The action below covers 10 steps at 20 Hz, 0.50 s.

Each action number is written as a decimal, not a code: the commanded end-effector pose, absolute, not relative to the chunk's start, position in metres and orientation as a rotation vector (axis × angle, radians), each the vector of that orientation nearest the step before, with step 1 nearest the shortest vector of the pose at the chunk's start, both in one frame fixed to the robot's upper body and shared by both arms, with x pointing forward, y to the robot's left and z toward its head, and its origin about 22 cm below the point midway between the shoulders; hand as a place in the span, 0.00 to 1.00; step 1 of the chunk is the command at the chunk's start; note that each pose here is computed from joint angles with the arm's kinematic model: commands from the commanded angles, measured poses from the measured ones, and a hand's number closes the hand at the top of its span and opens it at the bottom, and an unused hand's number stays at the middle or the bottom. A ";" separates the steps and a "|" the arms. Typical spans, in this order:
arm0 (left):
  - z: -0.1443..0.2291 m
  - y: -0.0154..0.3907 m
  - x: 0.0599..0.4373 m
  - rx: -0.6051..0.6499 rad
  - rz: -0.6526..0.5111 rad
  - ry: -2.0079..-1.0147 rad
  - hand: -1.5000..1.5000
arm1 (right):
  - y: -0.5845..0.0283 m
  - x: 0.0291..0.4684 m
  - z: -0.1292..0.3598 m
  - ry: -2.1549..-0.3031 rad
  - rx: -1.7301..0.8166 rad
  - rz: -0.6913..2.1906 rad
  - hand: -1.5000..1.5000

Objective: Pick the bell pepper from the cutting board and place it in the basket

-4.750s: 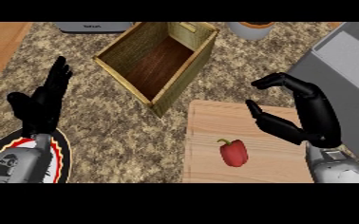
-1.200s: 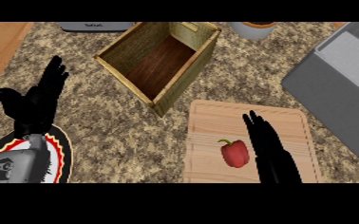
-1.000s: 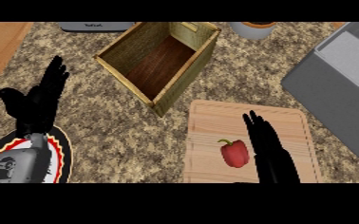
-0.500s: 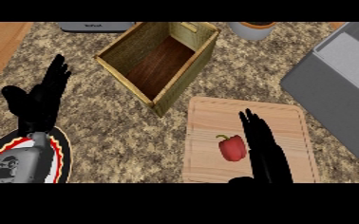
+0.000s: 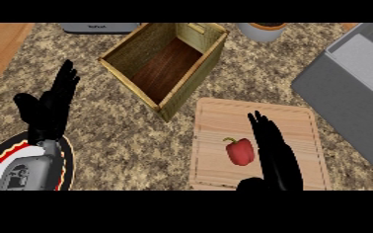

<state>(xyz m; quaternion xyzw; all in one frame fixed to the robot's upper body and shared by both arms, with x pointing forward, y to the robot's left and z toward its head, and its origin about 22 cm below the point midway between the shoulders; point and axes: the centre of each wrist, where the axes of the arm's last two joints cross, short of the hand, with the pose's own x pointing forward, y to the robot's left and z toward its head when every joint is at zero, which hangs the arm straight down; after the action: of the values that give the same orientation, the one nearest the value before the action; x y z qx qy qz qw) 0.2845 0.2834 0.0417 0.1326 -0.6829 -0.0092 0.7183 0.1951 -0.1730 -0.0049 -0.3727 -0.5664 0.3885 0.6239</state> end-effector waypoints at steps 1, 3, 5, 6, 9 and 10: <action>0.036 0.272 0.290 0.285 -0.023 -1.523 0.50 | -0.162 0.218 0.001 -1.255 -0.818 0.970 0.00; 0.051 0.288 0.292 0.278 -0.014 -1.509 0.50 | -0.153 0.202 -0.034 -1.251 -0.785 1.024 1.00; 0.038 0.275 0.279 0.274 -0.028 -1.522 0.50 | -0.157 0.204 -0.022 -1.199 -0.816 1.137 1.00; 0.047 0.278 0.288 0.291 -0.026 -1.525 0.50 | -0.172 0.203 -0.043 -1.232 -0.817 1.125 1.00; 0.048 0.288 0.292 0.277 -0.017 -1.494 0.50 | -0.162 0.202 -0.039 -1.267 -0.724 1.055 1.00; 0.055 0.275 0.287 0.293 -0.037 -1.515 0.50 | -0.175 0.190 -0.033 -1.269 -0.728 1.063 1.00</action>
<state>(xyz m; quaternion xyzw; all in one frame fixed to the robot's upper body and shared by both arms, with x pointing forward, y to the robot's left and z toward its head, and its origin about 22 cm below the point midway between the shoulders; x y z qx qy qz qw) 0.2897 0.2851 0.0499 0.1304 -0.6837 -0.0120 0.7179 0.2037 -0.1726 -0.0133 -0.3397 -0.5666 0.4398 0.6085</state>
